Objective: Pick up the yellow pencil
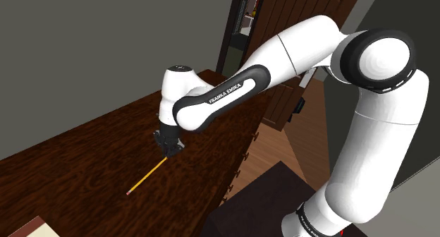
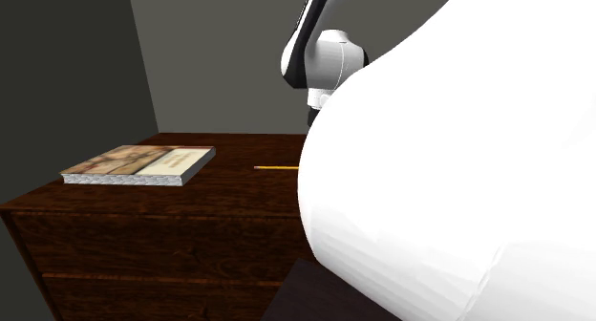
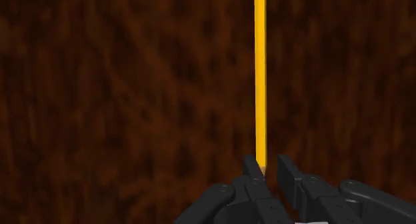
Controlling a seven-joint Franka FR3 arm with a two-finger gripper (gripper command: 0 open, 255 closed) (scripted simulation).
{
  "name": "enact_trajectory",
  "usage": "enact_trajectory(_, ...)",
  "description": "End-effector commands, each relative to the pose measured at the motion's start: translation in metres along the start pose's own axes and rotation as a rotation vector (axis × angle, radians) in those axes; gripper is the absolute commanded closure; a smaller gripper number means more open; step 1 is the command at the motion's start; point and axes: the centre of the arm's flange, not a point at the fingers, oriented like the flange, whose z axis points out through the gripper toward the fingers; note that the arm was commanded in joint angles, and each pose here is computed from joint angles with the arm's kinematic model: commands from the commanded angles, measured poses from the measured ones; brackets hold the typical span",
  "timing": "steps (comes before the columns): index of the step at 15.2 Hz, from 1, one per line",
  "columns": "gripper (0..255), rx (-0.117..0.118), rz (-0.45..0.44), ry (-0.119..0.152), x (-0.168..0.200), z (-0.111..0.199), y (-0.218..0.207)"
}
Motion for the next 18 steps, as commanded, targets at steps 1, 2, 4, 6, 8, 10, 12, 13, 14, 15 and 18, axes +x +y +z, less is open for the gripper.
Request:
enact_trajectory(1, 255, -0.013, 0.0, 0.0, 0.0, 0.005, 0.002)
enact_trajectory(2, 255, -0.013, 0.0, 0.0, 0.0, 0.005, 0.003)
enact_trajectory(4, 255, -0.013, 0.0, 0.0, -0.001, 0.005, 0.003)
enact_trajectory(6, 255, -0.013, 0.0, 0.0, -0.001, 0.004, 0.004)
enact_trajectory(8, 255, -0.013, 0.0, 0.0, -0.001, -0.001, 0.003)
enact_trajectory(10, 255, -0.013, 0.0, 0.0, -0.002, -0.012, 0.003)
enact_trajectory(12, 255, -0.013, 0.0, 0.0, -0.003, -0.022, 0.003)
enact_trajectory(13, 255, -0.013, 0.0, 0.0, -0.004, -0.028, 0.004)
enact_trajectory(14, 255, -0.013, 0.0, 0.0, -0.004, -0.033, 0.004)
enact_trajectory(15, 255, -0.013, 0.0, 0.0, -0.005, -0.038, 0.004)
enact_trajectory(18, 255, -0.013, 0.0, 0.0, -0.006, -0.054, 0.004)
